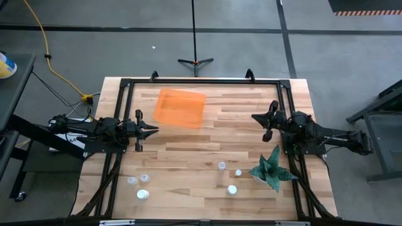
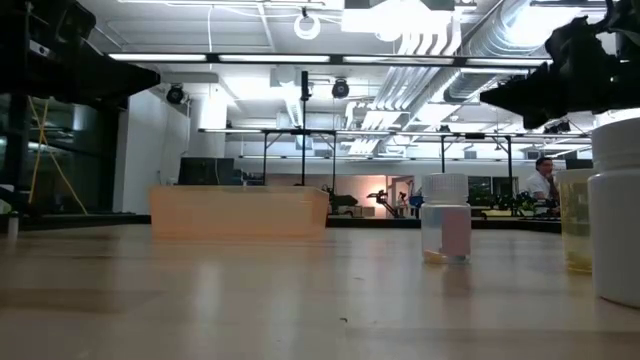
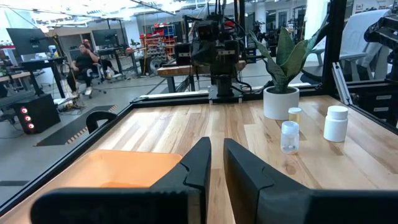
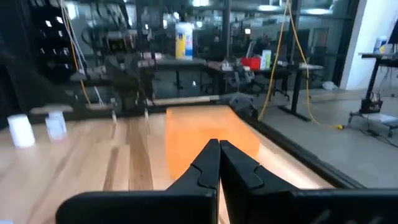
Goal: Pick and place pill bottles into a basket
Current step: Put the right transparent pill bottle into the orange bin
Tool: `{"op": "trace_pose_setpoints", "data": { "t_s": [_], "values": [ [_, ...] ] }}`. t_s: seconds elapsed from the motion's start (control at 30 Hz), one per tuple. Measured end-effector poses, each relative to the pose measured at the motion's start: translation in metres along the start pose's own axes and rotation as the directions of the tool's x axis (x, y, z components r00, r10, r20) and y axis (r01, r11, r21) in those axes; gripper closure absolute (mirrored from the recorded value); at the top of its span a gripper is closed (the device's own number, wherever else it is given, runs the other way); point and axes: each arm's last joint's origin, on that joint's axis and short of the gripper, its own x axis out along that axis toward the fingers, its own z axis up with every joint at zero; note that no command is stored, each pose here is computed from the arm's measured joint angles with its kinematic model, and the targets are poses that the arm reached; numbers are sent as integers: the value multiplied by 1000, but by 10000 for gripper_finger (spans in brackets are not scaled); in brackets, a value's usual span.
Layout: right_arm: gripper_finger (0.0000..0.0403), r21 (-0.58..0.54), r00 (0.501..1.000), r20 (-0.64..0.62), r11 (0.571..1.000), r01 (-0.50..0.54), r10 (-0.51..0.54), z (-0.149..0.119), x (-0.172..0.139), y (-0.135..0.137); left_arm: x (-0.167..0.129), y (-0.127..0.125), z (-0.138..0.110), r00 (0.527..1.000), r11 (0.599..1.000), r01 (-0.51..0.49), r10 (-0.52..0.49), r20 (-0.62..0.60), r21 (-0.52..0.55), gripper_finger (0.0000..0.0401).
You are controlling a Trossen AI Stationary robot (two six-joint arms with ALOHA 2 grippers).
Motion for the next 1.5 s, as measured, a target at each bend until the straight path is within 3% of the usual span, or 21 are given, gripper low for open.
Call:
{"op": "trace_pose_setpoints", "data": {
  "t_s": [0.13,0.23,0.5,0.67,0.83,1.0,1.23,1.5],
  "values": [
    [392,2,989,136,998,-55,54,13,-1,2,0,0,0,1000,1000,0,0,0,-3,322],
    [360,46,974,219,996,-71,60,21,-2,2,0,0,0,1000,1000,0,0,0,-3,322],
    [215,97,983,176,993,-74,56,37,7,2,0,0,0,1000,1000,0,0,0,-2,322],
    [163,54,979,130,985,-163,155,64,25,7,0,0,0,1000,1000,0,0,0,-1,322],
    [160,46,970,28,969,-244,243,86,53,16,0,0,0,1000,1000,-1,1,0,1,322],
    [164,20,929,-112,936,-352,352,105,78,40,0,0,0,1000,1000,0,0,0,1,322],
    [164,-40,904,-303,943,-330,303,119,98,78,0,0,0,1000,999,-3,3,3,40,322],
    [166,-39,806,-419,879,-475,417,115,108,128,0,0,1,1000,999,-3,3,5,54,322]
  ]
}}
